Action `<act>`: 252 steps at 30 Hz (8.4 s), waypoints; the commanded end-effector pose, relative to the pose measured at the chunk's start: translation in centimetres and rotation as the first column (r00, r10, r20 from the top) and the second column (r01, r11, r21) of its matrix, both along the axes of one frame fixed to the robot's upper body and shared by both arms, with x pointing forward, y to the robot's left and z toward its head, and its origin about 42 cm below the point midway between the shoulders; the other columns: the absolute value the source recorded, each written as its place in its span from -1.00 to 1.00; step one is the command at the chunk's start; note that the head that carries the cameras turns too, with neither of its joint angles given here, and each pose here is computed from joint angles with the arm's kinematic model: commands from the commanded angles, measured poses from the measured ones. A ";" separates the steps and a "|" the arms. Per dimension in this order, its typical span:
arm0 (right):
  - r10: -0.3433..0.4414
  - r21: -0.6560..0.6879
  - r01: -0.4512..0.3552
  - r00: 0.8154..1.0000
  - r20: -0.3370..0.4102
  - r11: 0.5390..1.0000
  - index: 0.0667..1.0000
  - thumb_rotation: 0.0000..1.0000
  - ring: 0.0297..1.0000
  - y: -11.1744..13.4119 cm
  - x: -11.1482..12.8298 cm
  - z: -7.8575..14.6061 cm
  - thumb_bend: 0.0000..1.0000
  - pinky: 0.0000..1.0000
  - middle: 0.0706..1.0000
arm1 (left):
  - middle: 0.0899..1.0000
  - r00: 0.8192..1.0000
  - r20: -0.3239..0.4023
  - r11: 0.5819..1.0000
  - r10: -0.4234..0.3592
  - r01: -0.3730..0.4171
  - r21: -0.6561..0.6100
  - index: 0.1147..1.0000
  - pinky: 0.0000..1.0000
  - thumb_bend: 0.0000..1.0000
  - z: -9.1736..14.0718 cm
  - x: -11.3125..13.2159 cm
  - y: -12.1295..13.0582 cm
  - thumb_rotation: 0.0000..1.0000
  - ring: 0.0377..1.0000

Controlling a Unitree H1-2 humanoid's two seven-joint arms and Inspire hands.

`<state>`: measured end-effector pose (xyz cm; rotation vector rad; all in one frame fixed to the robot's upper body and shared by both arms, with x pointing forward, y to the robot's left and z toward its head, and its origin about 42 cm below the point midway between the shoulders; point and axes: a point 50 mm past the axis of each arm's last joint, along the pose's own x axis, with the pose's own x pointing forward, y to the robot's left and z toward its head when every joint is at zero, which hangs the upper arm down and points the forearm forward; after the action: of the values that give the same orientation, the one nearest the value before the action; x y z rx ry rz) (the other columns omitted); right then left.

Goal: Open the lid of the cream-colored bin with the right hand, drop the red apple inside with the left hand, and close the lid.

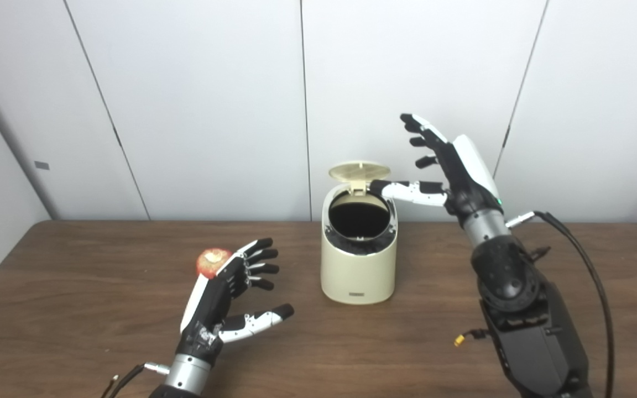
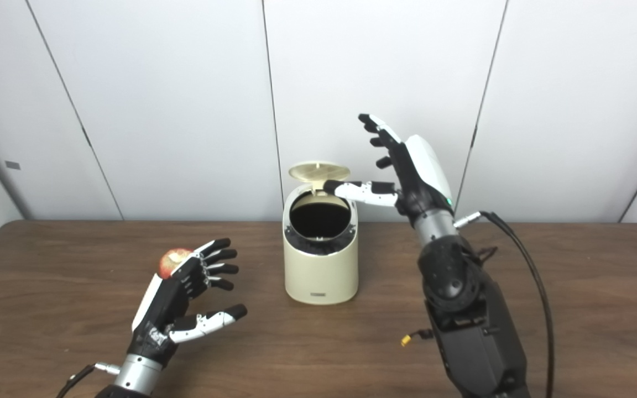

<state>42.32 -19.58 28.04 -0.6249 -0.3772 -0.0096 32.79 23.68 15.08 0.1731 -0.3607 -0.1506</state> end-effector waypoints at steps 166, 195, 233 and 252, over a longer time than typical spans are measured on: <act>-0.043 0.309 0.046 0.999 -0.017 0.950 0.82 -0.53 0.61 -3.2 -6.8 -12.1 0.58 0.49 0.79 | -0.09 0.898 0.428 0.983 0.103 -0.159 0.097 -0.16 -0.33 0.01 10.0 11.4 -13.0 -1.00 -0.17; -0.037 0.320 0.036 0.999 -0.003 0.947 0.81 -0.48 0.60 -2.2 -7.3 -11.8 0.64 0.46 0.80 | -0.08 0.841 0.525 0.940 0.132 -0.274 0.202 -0.13 -0.23 -0.04 6.8 14.3 -14.2 -1.00 -0.16; -0.013 0.318 0.009 1.000 0.012 0.948 0.80 -0.58 0.57 -1.7 -7.4 -11.2 0.63 0.45 0.80 | 0.72 0.870 0.487 0.875 0.081 -0.296 0.383 0.50 0.38 0.68 4.5 14.7 -14.2 -0.78 0.66; -0.006 0.310 0.002 1.000 0.011 0.951 0.79 -0.59 0.56 -1.5 -7.3 -11.2 0.63 0.45 0.79 | 0.35 0.854 0.512 0.888 0.086 -0.299 0.350 0.35 0.13 0.55 4.9 14.1 -13.8 -0.84 0.32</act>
<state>34.36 -21.53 14.72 -0.3215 -0.2850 -0.0803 46.27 9.19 18.65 0.6880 -0.7789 0.0001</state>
